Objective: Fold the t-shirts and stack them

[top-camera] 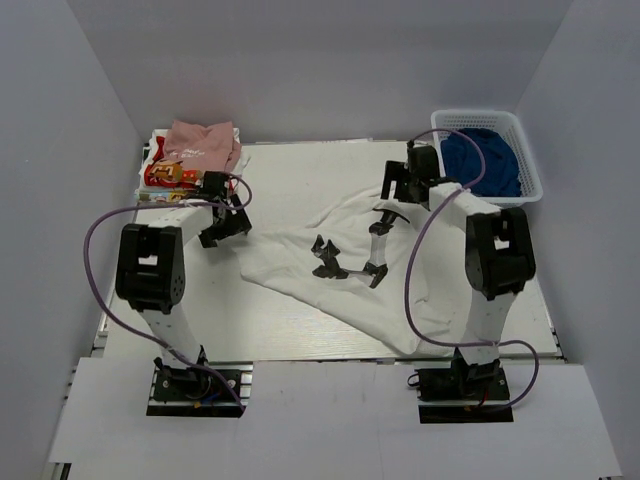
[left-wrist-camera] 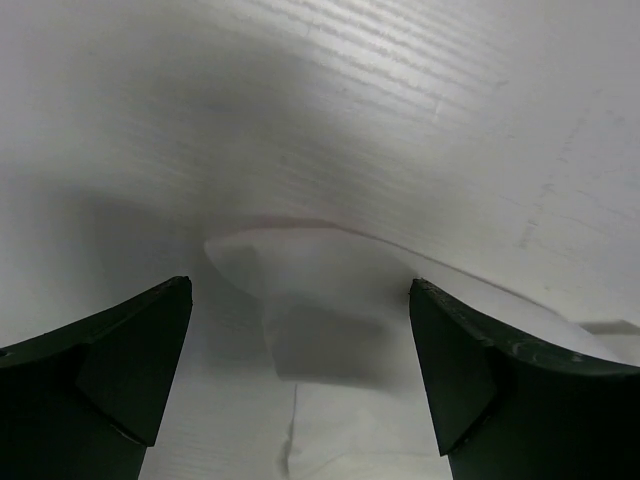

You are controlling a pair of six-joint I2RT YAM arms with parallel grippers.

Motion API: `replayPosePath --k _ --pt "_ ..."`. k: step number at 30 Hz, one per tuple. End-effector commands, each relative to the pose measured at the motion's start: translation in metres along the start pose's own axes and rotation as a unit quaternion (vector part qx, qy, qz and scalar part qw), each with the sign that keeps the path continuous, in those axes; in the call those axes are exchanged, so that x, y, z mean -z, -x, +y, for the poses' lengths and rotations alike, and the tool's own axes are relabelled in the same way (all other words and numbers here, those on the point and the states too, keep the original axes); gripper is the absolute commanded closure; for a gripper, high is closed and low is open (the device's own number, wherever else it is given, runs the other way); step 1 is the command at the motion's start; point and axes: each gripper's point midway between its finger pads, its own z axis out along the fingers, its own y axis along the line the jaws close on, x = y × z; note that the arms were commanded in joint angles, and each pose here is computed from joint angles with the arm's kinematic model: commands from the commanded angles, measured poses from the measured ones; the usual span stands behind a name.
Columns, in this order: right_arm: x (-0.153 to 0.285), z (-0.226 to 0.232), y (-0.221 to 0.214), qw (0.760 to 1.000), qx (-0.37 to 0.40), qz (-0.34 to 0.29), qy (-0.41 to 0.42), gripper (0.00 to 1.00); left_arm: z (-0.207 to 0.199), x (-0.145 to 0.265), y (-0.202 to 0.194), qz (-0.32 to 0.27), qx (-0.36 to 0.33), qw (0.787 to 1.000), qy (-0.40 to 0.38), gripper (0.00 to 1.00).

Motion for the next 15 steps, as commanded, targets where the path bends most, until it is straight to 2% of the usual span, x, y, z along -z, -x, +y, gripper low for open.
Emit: replayPosePath --k 1,4,6,8,10,11,12,14,15 --pt "-0.02 -0.009 0.023 0.999 0.003 -0.014 -0.031 0.09 -0.018 -0.011 0.008 0.006 0.002 0.999 -0.033 0.0" --pt "-0.041 -0.018 0.028 0.998 -0.005 -0.012 -0.055 0.09 -0.026 -0.024 0.009 0.011 0.002 0.999 -0.044 0.02" --pt "-0.052 -0.012 0.044 0.998 -0.003 -0.017 -0.053 0.09 -0.031 -0.029 0.015 0.006 0.003 0.999 -0.047 0.08" --pt "-0.066 -0.019 0.032 0.997 -0.01 0.014 -0.071 0.09 -0.036 -0.034 0.021 0.005 0.003 0.999 -0.052 0.12" --pt "-0.073 -0.022 0.052 0.996 -0.017 0.001 -0.093 0.09 -0.044 -0.035 0.023 0.006 0.003 0.998 -0.068 0.23" --pt "-0.088 -0.029 0.033 0.994 -0.022 0.027 -0.106 0.09 -0.048 -0.033 0.027 0.003 0.004 0.997 -0.077 0.32" --pt "-0.088 -0.026 0.051 0.994 -0.026 0.014 -0.101 0.09 -0.047 -0.041 0.02 0.016 0.003 0.997 -0.075 0.5" --pt "-0.098 -0.031 0.04 0.992 -0.027 0.03 -0.116 0.09 -0.052 -0.041 0.019 0.022 -0.002 0.996 -0.087 0.78" --pt "-0.097 -0.031 0.036 0.991 -0.027 0.037 -0.124 0.09 -0.05 -0.043 0.016 0.023 -0.002 0.996 -0.086 1.0"
